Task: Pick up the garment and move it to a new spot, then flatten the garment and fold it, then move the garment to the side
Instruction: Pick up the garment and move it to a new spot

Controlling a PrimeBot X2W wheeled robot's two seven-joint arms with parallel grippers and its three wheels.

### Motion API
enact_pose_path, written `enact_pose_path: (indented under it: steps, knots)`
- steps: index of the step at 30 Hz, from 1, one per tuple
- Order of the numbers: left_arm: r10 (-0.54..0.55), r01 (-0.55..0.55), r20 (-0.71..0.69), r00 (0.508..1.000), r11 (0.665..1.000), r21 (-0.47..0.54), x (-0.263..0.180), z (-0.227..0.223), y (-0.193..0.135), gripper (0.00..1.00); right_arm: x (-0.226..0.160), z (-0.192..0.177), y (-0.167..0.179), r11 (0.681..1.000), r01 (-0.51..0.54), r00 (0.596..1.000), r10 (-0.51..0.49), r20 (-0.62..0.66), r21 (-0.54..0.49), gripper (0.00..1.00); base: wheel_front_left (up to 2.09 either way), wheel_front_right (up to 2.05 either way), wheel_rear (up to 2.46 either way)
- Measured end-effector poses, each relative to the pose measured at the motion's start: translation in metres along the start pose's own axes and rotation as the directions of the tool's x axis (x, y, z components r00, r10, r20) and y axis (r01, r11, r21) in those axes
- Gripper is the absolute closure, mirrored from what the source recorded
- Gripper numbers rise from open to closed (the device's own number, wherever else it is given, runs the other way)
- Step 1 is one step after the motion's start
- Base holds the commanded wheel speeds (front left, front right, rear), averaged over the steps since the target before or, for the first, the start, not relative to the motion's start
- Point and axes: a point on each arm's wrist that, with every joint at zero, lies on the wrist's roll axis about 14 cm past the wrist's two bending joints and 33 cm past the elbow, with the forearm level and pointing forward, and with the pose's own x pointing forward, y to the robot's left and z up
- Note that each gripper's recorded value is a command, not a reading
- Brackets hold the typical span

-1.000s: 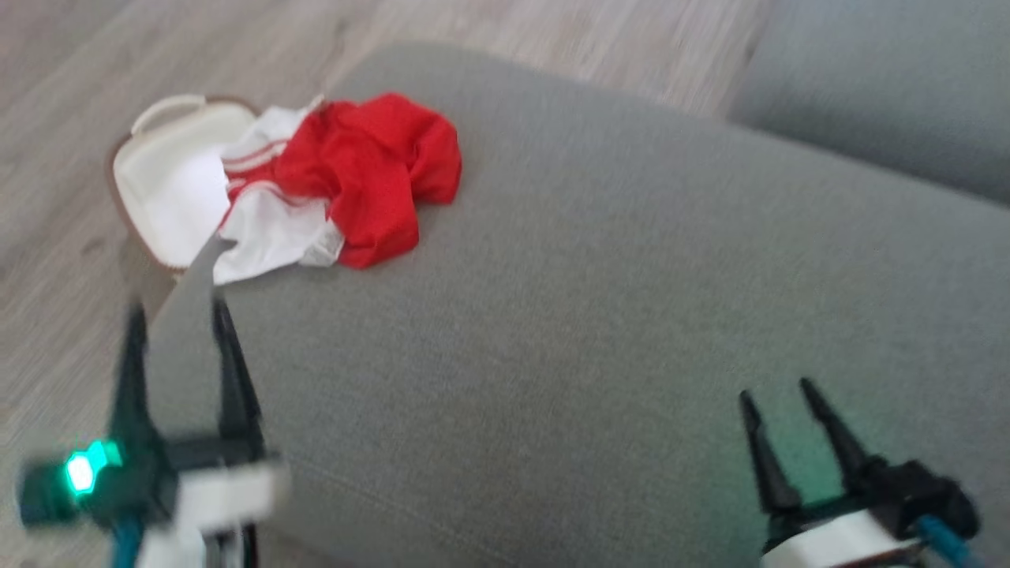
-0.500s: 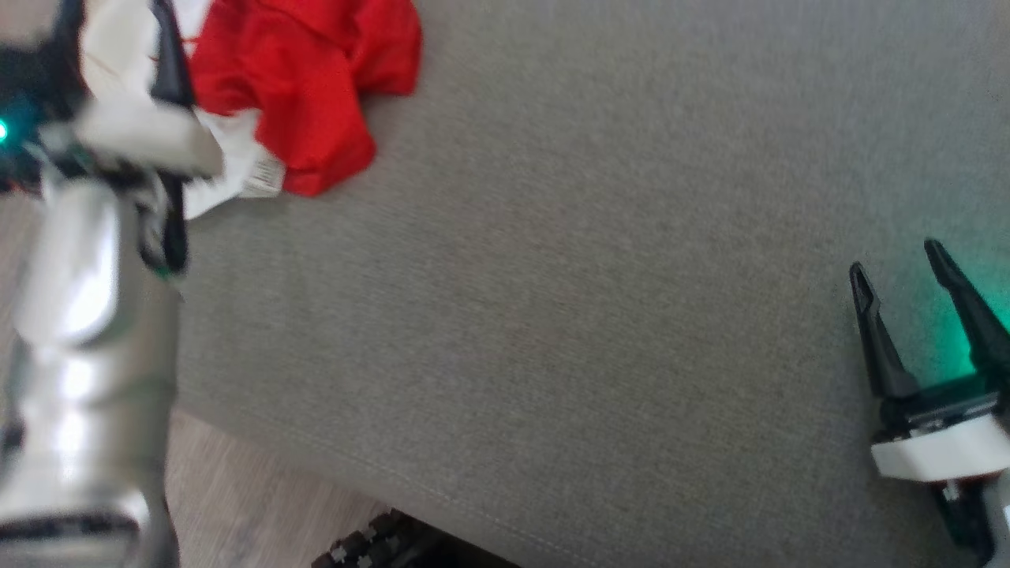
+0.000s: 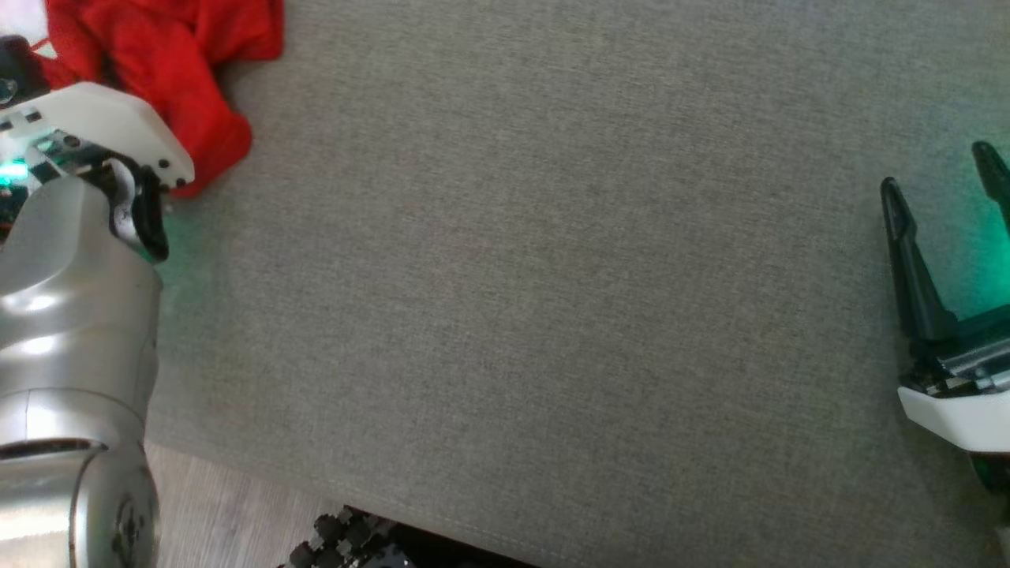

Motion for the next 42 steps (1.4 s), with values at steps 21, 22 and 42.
enact_pose_path:
  steps: [21, 22, 42]
  knots:
    - [-0.373, 0.139, 0.759, 0.534, 0.924, 0.357, -0.181, 0.253, -0.047, 1.00, -0.063, 0.087, 0.037, 0.980, 0.177, 0.977, -0.186, 0.105, 0.090, 0.00, 0.00, 0.00, 0.00]
    - [-0.396, 0.154, 0.772, 0.498, 0.916, 0.370, -0.196, 0.262, -0.056, 1.00, -0.072, 0.091, 0.037, 0.976, 0.195, 0.972, -0.205, 0.111, 0.092, 0.00, 0.00, 0.00, 0.00]
    - [-0.970, 0.628, 0.243, -0.011, 0.183, 0.756, -0.374, 0.045, -0.361, 1.00, -0.215, 0.116, -0.021, 0.803, 0.584, 0.786, -0.595, 0.169, 0.115, 0.00, 0.00, 0.00, 0.00]
